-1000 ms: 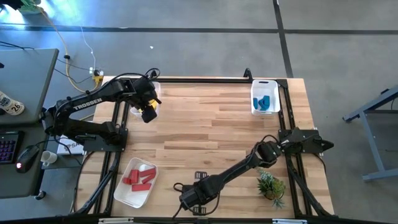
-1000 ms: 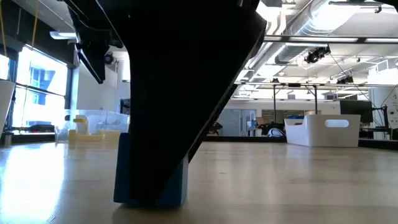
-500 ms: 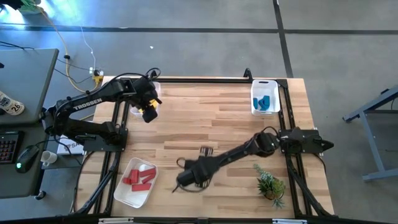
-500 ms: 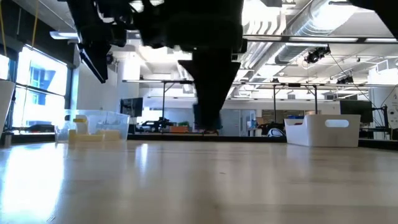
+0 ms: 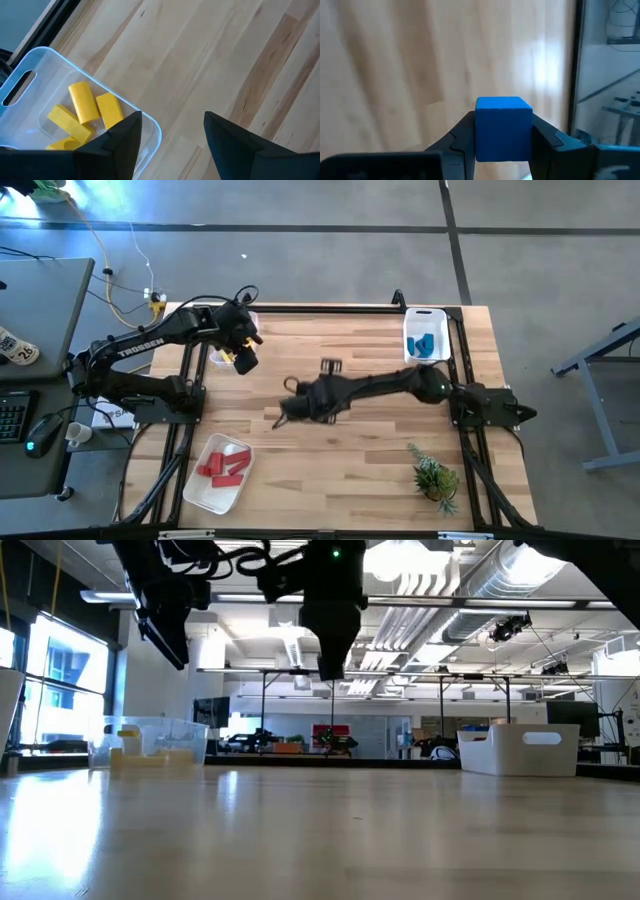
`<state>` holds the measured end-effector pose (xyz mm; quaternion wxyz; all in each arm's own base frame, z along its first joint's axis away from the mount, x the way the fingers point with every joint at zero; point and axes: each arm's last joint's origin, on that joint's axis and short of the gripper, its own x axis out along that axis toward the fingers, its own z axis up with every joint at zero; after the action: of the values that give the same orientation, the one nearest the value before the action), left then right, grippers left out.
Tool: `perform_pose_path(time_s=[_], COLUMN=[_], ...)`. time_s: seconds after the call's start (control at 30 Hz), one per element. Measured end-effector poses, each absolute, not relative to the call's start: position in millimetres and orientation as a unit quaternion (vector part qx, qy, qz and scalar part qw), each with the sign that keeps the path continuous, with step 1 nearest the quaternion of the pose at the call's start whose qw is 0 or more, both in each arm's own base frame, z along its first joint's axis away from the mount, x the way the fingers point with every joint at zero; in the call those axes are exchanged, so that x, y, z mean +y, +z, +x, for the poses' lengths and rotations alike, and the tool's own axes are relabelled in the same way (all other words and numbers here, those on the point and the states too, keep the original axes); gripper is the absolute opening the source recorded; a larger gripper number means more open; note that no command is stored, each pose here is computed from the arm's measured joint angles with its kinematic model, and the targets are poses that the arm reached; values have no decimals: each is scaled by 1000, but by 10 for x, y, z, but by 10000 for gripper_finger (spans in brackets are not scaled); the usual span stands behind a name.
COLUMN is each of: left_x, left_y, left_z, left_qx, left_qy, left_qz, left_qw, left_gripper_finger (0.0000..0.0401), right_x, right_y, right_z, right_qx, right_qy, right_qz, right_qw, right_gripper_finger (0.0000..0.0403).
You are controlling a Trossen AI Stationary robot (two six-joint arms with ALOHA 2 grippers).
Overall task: Sort & place blocks by color
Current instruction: Put the blue block into the top white bin
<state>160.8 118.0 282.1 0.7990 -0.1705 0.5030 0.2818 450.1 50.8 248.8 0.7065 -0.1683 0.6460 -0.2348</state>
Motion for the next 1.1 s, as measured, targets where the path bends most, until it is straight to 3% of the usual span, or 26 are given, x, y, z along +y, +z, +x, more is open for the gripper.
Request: perform_pose_path(time_s=[0.13,0.33,0.8,1.1], left_x=[1180,1182,1270,1219], left_y=[2821,2823,2967,3080], left_z=[1607,1612,1810,1843], left_qx=[502,499,372,316], left_qy=[284,285,252,243], left_qz=[-173,-175,-193,-213], left_qw=[798,800,872,892], left_gripper_finger=[202,202,202,202], right_x=[137,-420,-1130,-1415], right_y=[2477,2454,2526,2255], right_z=[4352,3635,2128,1727], right_qx=[675,721,587,554], right_qy=[-249,-313,-472,-503], right_qz=[-168,-123,82,191], right_qw=[674,606,653,635], right_gripper_finger=[101,101,101,101])
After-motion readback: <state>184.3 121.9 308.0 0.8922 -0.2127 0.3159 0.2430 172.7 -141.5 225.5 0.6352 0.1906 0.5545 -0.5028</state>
